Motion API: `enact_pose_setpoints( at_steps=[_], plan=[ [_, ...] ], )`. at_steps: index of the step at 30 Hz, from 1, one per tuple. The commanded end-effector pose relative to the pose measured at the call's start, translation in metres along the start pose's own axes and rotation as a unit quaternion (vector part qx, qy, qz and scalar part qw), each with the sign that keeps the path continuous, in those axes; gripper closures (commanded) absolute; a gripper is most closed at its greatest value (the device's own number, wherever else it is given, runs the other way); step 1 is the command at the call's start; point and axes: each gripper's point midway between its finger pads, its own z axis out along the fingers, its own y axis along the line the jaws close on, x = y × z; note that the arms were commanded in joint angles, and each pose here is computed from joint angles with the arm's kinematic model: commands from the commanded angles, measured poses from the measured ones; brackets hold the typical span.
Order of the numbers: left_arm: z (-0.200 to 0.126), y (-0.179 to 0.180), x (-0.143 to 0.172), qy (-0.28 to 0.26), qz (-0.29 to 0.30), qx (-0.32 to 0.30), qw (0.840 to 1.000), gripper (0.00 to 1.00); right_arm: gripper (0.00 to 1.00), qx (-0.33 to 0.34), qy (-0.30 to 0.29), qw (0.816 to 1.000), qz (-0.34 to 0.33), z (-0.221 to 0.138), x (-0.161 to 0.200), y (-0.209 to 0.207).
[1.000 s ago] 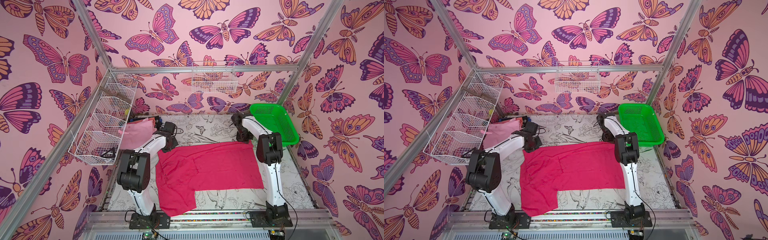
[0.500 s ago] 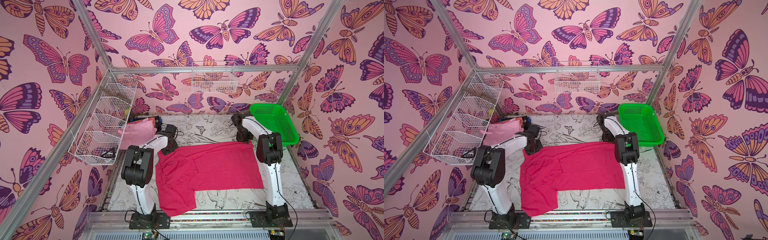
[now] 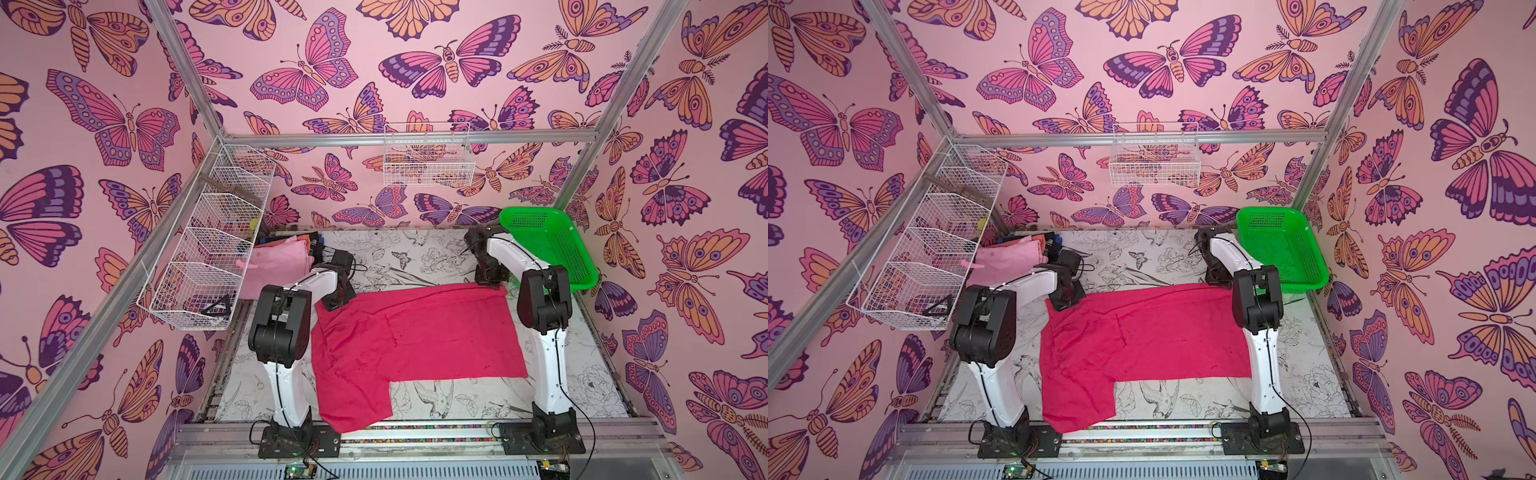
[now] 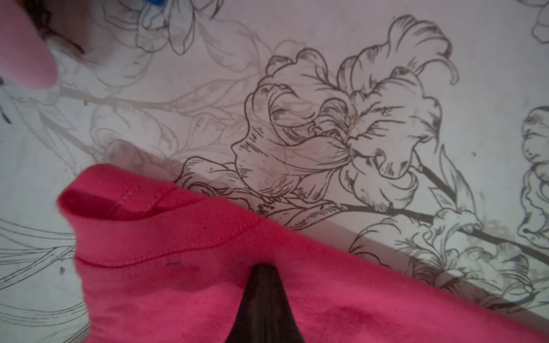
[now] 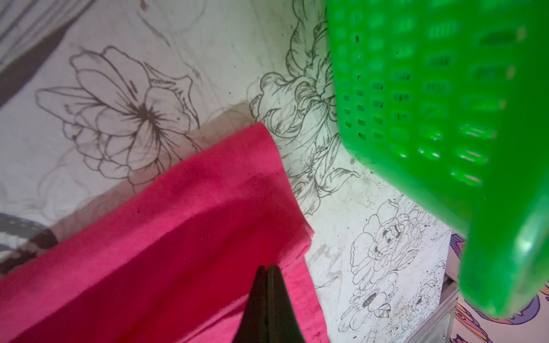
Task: Fold and stack t-shirts
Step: Smooth out the T-shirt at the center of the board.
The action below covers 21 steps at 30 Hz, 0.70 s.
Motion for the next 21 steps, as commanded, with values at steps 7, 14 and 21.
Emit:
enact_pose_setpoints(
  at_steps=[7,14,21],
  plan=[
    [0.014,0.013,0.008,0.020,0.000,-0.027,0.999,1.00,1.00,0.000,-0.015,1.000,-0.003,-0.017,0.009,-0.018],
    [0.008,0.013,0.009,0.018,0.000,-0.021,1.000,1.00,1.00,0.005,-0.004,1.000,-0.013,-0.011,0.024,-0.022],
    [-0.001,0.012,0.005,0.010,0.001,-0.014,1.000,1.00,1.00,0.009,0.006,1.000,-0.022,-0.006,0.035,-0.021]
  ],
)
